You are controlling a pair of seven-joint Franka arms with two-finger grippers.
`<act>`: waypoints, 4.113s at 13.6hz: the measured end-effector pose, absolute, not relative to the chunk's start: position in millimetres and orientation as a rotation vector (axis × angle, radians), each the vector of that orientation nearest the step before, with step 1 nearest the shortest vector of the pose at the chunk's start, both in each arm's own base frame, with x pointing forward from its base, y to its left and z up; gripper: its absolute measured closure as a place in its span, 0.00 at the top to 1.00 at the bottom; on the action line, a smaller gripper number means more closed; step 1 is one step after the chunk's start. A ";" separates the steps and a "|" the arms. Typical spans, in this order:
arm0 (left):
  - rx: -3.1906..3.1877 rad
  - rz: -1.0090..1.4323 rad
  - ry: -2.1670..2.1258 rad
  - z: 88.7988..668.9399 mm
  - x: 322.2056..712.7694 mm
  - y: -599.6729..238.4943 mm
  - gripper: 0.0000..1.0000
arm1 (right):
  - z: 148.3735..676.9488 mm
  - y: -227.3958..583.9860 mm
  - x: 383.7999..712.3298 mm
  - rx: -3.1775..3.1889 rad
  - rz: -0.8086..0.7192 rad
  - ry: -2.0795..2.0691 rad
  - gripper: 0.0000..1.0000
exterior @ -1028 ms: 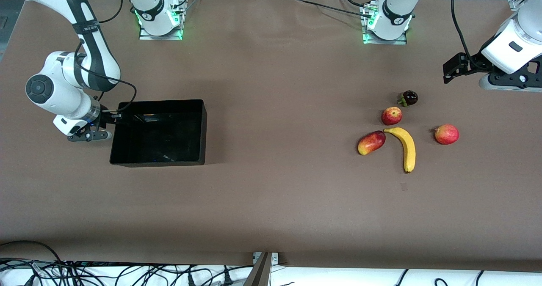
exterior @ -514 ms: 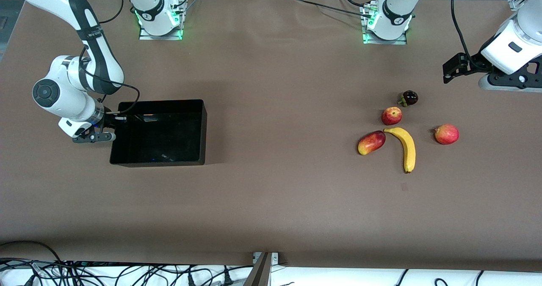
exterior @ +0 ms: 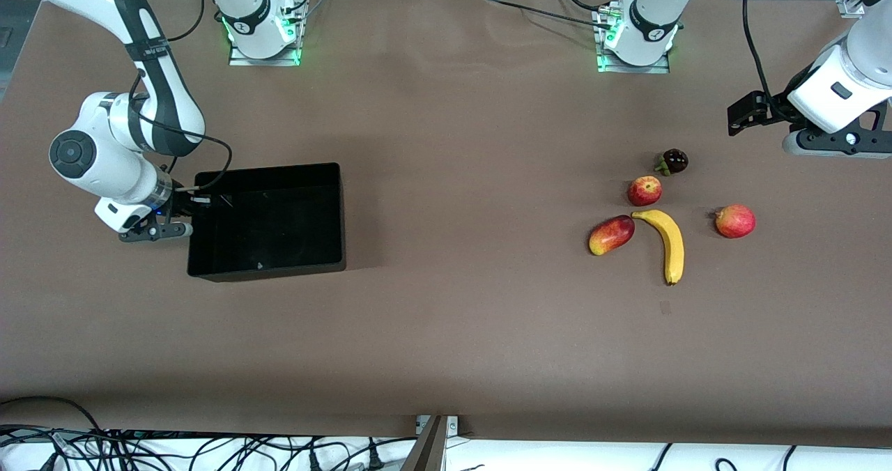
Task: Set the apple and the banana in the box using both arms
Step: 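Slide the black box toward the fruit with the right gripper, then grasp the small red apple with the left gripper while the right gripper withdraws, then carry the red apple into the black box and open the left gripper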
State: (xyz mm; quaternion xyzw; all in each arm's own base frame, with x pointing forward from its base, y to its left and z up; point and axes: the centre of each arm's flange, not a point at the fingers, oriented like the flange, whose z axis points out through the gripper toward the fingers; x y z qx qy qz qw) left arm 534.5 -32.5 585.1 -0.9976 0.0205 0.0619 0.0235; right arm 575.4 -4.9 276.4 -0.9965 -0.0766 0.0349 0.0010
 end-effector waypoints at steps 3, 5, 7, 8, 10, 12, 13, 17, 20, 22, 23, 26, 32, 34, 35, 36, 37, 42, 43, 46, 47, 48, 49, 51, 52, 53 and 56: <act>-3.088 0.191 0.063 585.3 534.5 -32.5 1.00 | 331.8 64.3 602.1 -3.025 0.105 -0.270 0.05; -3.088 0.192 0.064 585.4 534.5 -32.8 1.00 | 368.2 121.4 611.5 -2.997 0.083 -0.306 0.05; -3.087 0.204 0.064 584.7 533.7 -32.9 1.00 | 382.1 192.6 608.2 -2.990 0.101 -0.275 0.05; -3.086 0.208 0.065 584.5 533.4 -32.9 1.00 | 379.2 233.4 603.1 -2.993 0.115 -0.241 0.05; -3.086 0.211 0.065 584.4 533.2 -33.1 1.00 | 356.7 323.1 582.0 -3.005 0.170 -0.171 0.05; -3.086 0.212 0.066 584.4 533.1 -33.5 1.00 | 319.9 404.6 551.6 -3.022 0.210 -0.118 0.05; -3.086 0.212 0.066 584.4 533.1 -33.5 1.00 | 300.3 438.6 537.6 -3.022 0.201 -0.094 0.05; -3.069 0.343 0.066 569.4 529.7 -33.3 1.00 | 244.2 509.0 504.6 -3.008 0.162 -0.012 0.05; -3.041 0.506 0.067 516.2 547.0 -34.1 1.00 | 242.0 513.4 504.4 -3.008 0.160 0.009 0.05; -3.019 0.600 0.077 468.1 563.2 -37.3 1.00 | 240.3 513.7 504.5 -3.007 0.156 0.010 0.05; -3.015 0.614 0.083 443.1 572.6 -39.5 1.00 | 240.5 513.6 505.5 -3.004 0.148 0.012 0.10; -3.025 0.573 0.101 363.2 584.9 -43.3 1.00 | 247.3 508.3 516.8 -3.006 0.101 0.019 0.40; -3.062 0.426 0.135 246.5 538.3 -45.6 1.00 | 394.2 393.4 606.5 -3.051 -0.102 0.149 1.00; -3.069 0.396 0.148 222.9 521.9 -48.1 1.00 | 450.9 340.7 616.1 -3.056 -0.082 0.140 1.00; -3.069 0.399 0.149 213.7 515.5 -47.7 1.00 | 474.3 316.7 616.8 -3.062 -0.068 0.127 1.00; -3.068 0.408 0.149 207.2 510.7 -47.1 1.00 | 493.2 294.4 615.8 -3.073 -0.046 0.103 1.00; -3.066 0.421 0.150 202.8 506.7 -47.2 0.93 | 509.1 272.6 614.2 -3.085 -0.021 0.079 1.00; -3.064 0.431 0.159 203.2 505.9 -50.6 0.66 | 560.2 178.0 604.5 -3.106 0.051 0.003 1.00; -3.057 0.459 0.161 211.9 510.4 -52.0 0.66 | 566.8 162.0 602.4 -3.106 0.064 -0.010 1.00; -3.021 0.590 0.198 287.2 544.6 -73.4 0.66 | 584.1 126.6 593.2 -3.096 0.088 -0.025 1.00; -3.022 0.575 0.219 315.7 555.9 -90.5 0.66 | 586.7 117.0 589.0 -3.089 0.098 -0.014 1.00; -3.028 0.538 0.212 339.1 563.7 -114.0 0.66 | 587.0 104.2 584.8 -3.080 0.111 0.005 1.00; -3.039 0.506 0.165 354.2 565.1 -143.9 0.66 | 586.4 88.7 581.1 -3.070 0.122 0.012 1.00; -3.048 0.501 0.037 357.2 550.0 -213.2 0.66 | 586.4 54.5 576.0 -3.049 0.134 -0.002 1.00; -3.040 0.509 0.021 346.2 541.3 -239.7 0.66 | 586.7 39.6 574.8 -3.042 0.134 -0.010 1.00; -3.041 0.506 0.026 327.8 536.4 -261.1 0.66 | 586.9 27.6 574.1 -3.040 0.135 -0.017 1.00; -3.036 0.557 0.055 258.1 529.9 -287.9 0.66 | 582.9 17.4 574.5 -3.077 0.147 -0.051 1.00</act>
